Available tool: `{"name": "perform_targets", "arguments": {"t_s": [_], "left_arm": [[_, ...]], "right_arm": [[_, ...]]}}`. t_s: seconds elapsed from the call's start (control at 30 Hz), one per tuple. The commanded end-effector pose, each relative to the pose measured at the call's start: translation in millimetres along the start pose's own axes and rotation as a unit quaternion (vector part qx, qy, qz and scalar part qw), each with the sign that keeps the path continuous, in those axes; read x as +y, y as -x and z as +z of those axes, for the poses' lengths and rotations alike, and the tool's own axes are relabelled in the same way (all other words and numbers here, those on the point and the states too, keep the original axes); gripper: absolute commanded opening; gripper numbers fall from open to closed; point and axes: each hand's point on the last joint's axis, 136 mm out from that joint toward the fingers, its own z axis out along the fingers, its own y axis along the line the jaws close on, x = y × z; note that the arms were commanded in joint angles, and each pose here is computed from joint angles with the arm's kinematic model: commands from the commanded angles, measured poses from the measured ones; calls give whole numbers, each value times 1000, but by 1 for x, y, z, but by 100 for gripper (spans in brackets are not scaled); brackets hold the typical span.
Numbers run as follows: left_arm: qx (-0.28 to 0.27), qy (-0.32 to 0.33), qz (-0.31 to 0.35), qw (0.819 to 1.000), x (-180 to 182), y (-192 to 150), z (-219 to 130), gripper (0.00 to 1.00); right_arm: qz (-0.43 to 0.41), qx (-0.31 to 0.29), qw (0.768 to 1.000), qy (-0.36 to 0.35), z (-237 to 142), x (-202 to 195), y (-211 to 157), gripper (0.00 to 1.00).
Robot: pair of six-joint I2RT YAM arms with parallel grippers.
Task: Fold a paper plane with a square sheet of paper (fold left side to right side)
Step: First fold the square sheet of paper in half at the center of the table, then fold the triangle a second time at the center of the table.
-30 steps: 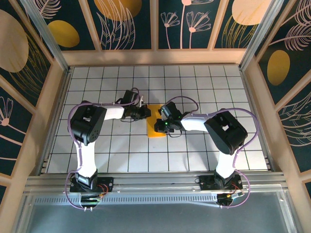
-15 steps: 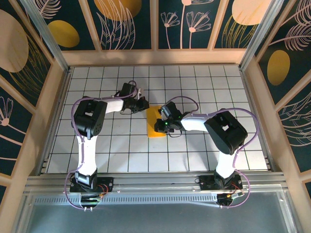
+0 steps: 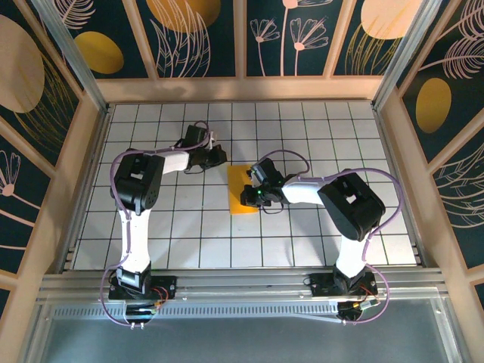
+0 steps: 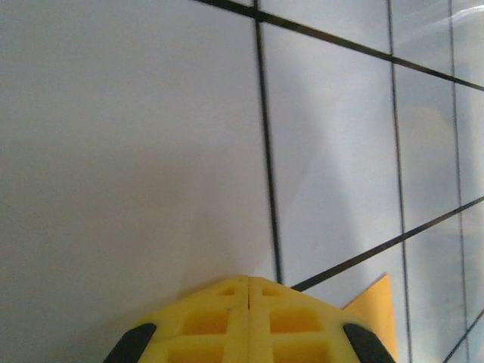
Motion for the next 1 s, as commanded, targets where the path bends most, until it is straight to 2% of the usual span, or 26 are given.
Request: {"name": "perform_targets", "arguments": {"t_s": [0.0,0.17,0.23,0.3,0.4,0.67,0.87,0.97], "left_arm": [[-32,5,8,999,-1,3,-33,4],[-1,-30,4,1000,-29,-46,-56,4],[16,-43,9,999,-43,-64,-56,4],[42,-43,6,998,-46,-90,-51,4],[59,-33,-1,998,-47,-108,-44,4],[92,-30,-1,995,-41,-127,-23,4],[102,4,-5,995,-23,-137,-19,4],[108,14,-3,994,-18,-143,-20,4]], "right_arm": [[44,62,994,-74,7,-46,-41,0],[48,58,995,-71,7,-45,-40,0],[49,58,995,-69,8,-45,-40,0],[49,58,995,-69,8,-45,-41,0],[49,57,995,-69,8,-45,-40,0],[49,59,995,-68,8,-44,-41,0],[44,50,997,-43,4,-29,-32,0],[38,33,999,-5,-6,-8,-17,10]]}}
